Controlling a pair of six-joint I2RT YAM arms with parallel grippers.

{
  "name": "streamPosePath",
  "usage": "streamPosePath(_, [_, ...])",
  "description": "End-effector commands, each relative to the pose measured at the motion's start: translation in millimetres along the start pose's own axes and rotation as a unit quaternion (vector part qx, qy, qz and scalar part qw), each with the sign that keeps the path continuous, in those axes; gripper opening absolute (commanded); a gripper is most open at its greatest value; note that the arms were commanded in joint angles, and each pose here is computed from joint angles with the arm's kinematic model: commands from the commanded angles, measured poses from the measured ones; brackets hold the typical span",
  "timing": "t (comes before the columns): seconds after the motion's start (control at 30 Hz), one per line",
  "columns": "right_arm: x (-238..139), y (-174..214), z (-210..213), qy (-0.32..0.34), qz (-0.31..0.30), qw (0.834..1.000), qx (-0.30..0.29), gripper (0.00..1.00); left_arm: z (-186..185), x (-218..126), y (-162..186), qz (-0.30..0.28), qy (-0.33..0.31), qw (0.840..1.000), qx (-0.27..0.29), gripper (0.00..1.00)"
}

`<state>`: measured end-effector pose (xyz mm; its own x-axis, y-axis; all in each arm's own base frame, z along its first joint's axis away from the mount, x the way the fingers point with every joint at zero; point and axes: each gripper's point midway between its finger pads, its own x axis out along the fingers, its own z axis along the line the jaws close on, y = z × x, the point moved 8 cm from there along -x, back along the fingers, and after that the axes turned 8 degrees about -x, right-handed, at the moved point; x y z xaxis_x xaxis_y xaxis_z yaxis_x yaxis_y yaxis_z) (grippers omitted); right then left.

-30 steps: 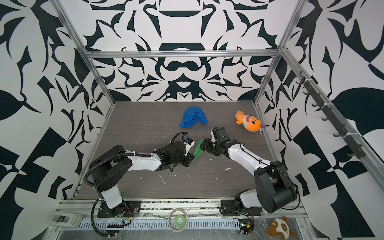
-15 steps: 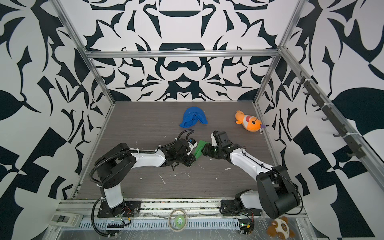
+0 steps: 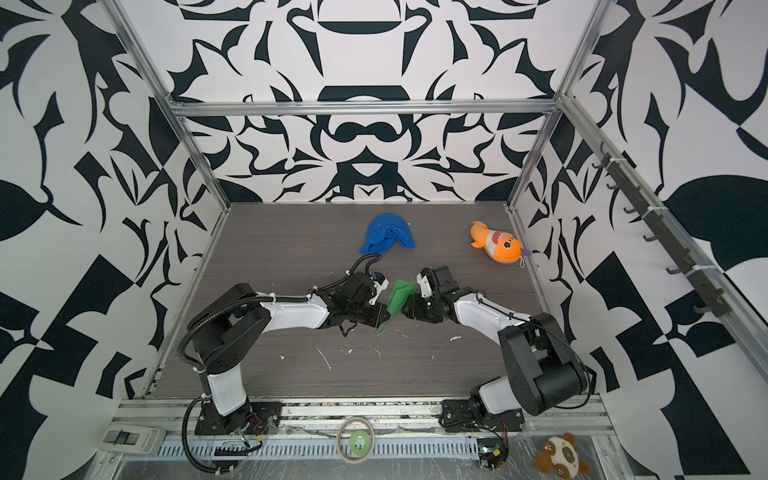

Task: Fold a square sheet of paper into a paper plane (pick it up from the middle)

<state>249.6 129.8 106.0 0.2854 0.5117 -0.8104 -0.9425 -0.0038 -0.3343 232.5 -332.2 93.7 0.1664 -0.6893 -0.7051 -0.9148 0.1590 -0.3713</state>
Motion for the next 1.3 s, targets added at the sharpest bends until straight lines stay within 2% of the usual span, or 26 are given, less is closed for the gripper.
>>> streamPosePath(0.0, [-4.6,-17.9,10.8,-0.022,-0.019,0.999,-0.035,0.54,8.7,6.2,9.1,0.024,0.011,0.999,-0.045,0.00])
streamPosePath(0.53, [10.5,-26.8,14.6,-0.040,-0.003,0.997,-0.066,0.55,23.5,9.0,10.4,0.020,0.044,0.990,-0.129,0.00])
streamPosePath(1.0, [29.4,-34.6,13.1,-0.035,0.019,0.997,-0.068,0.55,32.7,7.6,15.8,-0.002,0.056,0.988,-0.142,0.00])
streamPosePath(1.27, [41.4,-24.2,7.0,-0.002,0.051,0.996,-0.075,0.55,38.6,8.5,18.4,-0.008,0.049,0.987,-0.151,0.01])
